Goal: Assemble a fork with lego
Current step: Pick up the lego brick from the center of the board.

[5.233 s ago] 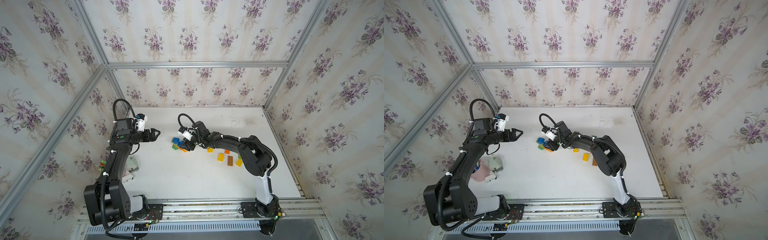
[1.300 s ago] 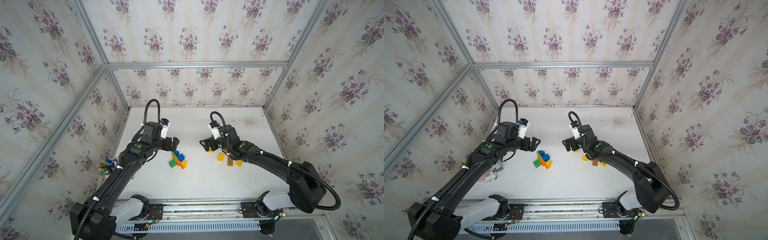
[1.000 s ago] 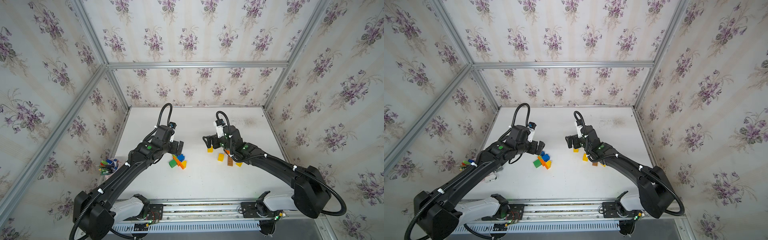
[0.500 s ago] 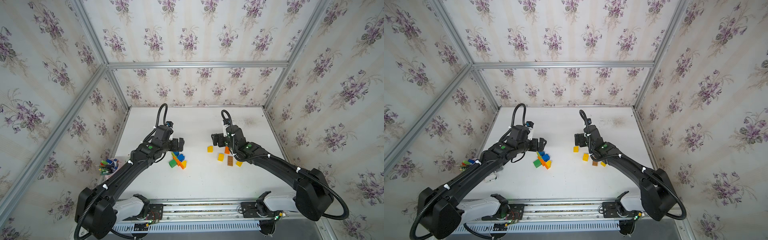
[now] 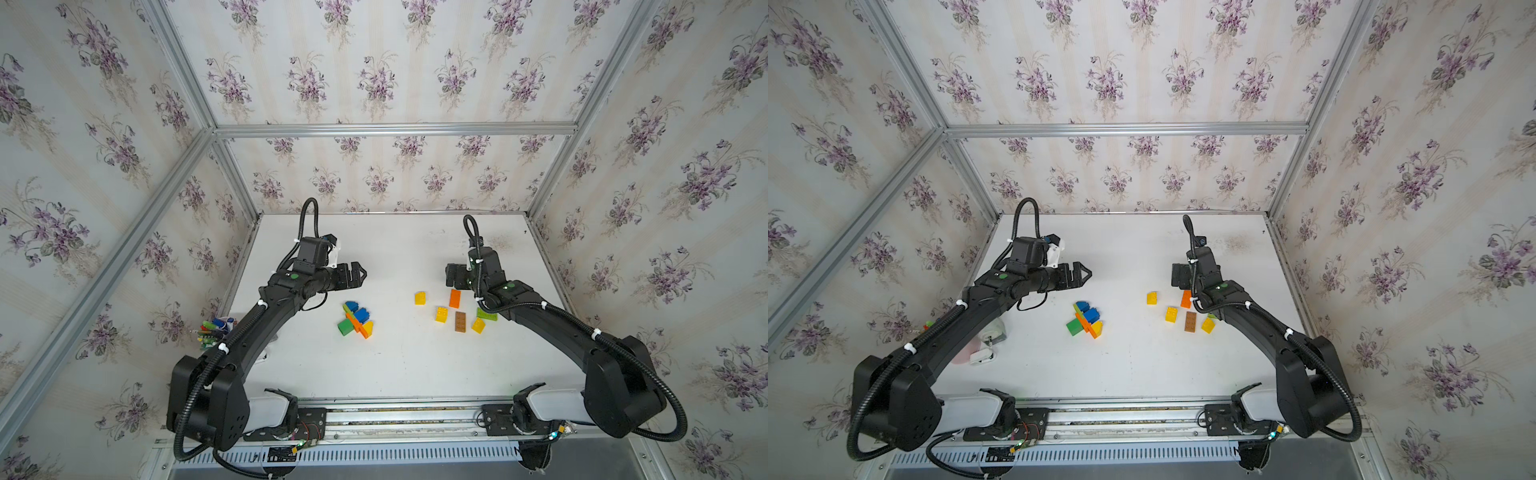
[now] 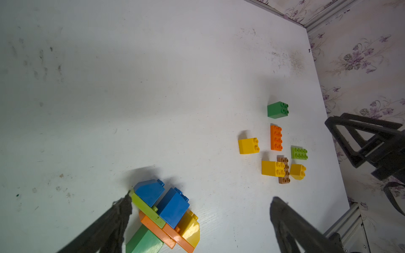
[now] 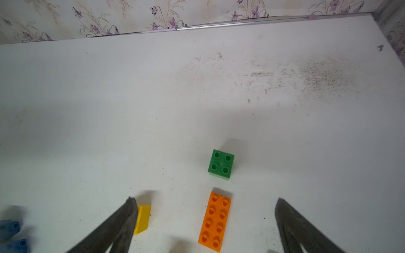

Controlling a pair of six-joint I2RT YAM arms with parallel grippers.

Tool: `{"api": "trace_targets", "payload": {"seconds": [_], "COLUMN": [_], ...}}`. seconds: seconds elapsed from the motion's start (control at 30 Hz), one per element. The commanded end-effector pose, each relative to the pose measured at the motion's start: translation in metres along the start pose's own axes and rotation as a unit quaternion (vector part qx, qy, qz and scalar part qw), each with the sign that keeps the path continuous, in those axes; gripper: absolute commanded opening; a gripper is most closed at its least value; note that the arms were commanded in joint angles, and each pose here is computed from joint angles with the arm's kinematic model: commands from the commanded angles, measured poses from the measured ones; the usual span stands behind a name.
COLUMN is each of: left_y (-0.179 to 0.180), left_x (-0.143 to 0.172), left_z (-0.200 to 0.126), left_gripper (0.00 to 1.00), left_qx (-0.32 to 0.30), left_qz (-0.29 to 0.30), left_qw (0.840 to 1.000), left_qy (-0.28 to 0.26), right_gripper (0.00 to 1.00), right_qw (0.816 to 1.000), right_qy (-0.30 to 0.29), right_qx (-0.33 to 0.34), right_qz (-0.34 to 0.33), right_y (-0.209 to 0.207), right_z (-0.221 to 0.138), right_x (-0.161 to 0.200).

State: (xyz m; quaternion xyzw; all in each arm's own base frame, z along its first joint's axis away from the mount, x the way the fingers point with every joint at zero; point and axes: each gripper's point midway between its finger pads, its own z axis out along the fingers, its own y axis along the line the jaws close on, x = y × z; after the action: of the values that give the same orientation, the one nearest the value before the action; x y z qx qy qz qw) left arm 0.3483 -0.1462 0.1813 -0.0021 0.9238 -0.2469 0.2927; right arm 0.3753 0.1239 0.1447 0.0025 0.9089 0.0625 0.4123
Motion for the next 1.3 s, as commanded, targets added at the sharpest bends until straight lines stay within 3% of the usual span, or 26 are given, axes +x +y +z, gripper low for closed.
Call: {"api": "trace_targets", "payload": {"seconds": [0.0,0.13,0.3,0.63,0.83,1.07,1.27], "left_y": [0.0,0.004,0.014,0.018,0.033,0.044,0.054], "left_x": [0.008,0.004,0.015,0.023,0.026,0.021,0.018], "left_z": [0.001,0.004,0.018,0.025,0.029,0.025,0.02], "left_gripper": [1.0,1.0,1.0,1.0,1.0,1.0,1.0], "left_qx": [0.002,-0.011,-0.036,-0.041,-0.078,-0.113,-0.14], "left_qz": [0.015,0.003,0.015,0.032,0.028,0.031,0.024], "left_qw": [1.0,1.0,0.997,0.994,0.991,0.989,0.987], "left_qy": [0.024,0.016,0.069,0.095,0.105,0.092,0.074], "right_gripper": [0.95,0.93,0.9,0.82,0.78,0.6,0.4], "right_qw": [0.999,0.998,0.996,0.99,0.984,0.982,0.981], "right_qy": [0.026,0.056,0.08,0.128,0.153,0.166,0.174], "right_qx": [0.007,0.004,0.005,0.027,0.055,0.047,0.036], "right_qz": [0.021,0.038,0.042,0.061,0.07,0.078,0.083], "right_y": [-0.008,-0.013,-0.013,-0.016,-0.022,-0.017,-0.013], "right_z": [0.008,0.023,0.043,0.082,0.097,0.109,0.112], "right_x": [0.005,0.01,0.013,0.027,0.04,0.045,0.047]}}
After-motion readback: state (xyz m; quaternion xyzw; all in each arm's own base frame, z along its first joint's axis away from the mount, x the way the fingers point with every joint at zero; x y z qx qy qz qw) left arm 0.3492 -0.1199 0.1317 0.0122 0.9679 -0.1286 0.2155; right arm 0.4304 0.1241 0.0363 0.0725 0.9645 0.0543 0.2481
